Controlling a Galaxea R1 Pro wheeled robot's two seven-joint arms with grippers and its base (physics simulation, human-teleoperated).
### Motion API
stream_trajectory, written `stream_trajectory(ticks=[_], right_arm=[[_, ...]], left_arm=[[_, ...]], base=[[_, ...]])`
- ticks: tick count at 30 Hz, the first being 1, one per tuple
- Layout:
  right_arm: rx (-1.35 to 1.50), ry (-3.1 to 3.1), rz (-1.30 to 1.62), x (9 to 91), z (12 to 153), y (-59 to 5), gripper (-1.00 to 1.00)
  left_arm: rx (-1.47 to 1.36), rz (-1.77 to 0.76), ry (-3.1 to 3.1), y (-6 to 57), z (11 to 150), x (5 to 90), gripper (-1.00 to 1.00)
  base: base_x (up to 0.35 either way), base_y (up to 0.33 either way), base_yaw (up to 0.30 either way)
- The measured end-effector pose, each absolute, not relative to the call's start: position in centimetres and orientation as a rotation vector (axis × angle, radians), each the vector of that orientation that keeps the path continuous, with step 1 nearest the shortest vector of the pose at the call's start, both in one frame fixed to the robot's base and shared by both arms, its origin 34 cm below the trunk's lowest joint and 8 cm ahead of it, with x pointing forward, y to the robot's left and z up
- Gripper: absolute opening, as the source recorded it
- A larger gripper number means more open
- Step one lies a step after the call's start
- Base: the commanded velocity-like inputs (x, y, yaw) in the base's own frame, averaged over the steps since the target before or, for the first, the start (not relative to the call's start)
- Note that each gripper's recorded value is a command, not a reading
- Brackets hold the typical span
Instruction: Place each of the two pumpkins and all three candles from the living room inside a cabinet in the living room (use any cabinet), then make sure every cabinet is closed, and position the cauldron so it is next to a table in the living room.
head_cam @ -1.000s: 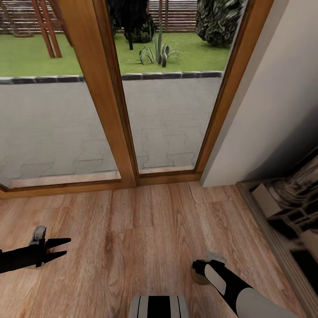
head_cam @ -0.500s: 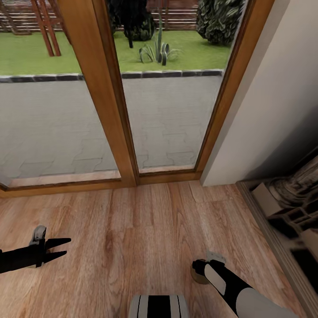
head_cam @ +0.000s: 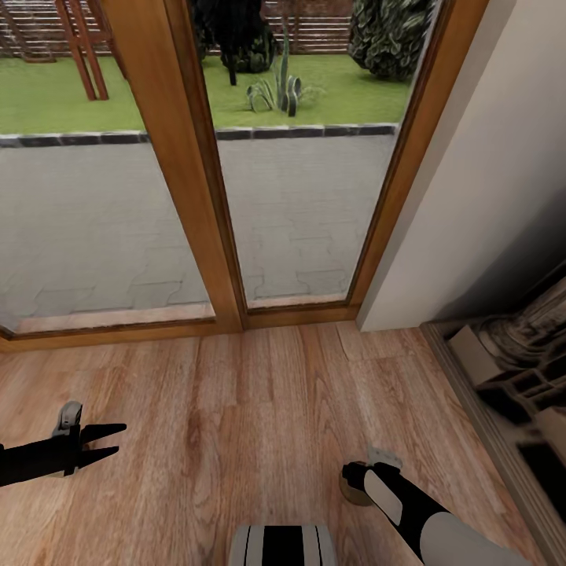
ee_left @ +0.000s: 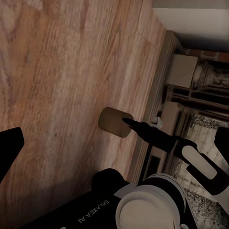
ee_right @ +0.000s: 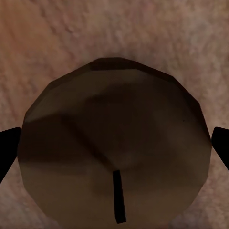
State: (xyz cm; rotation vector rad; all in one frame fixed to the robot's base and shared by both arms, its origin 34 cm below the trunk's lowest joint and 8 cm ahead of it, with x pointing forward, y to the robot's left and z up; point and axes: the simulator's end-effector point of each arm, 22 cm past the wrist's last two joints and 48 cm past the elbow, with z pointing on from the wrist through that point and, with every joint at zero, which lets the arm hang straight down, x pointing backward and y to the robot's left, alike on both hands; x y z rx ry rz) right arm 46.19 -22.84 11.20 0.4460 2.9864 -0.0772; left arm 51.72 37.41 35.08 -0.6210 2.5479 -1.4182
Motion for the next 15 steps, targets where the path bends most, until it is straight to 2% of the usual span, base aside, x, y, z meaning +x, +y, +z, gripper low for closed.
stream_trajectory(ticks=[15], right_arm=[[0.439,2.935,-0.062,48.2,13.6,-22.8,-1.00]], left_arm=[[-0.572,-1.415,2.506,37.3,37.6,52.5,1.00]], base=[[0.000,0.000,0.000]])
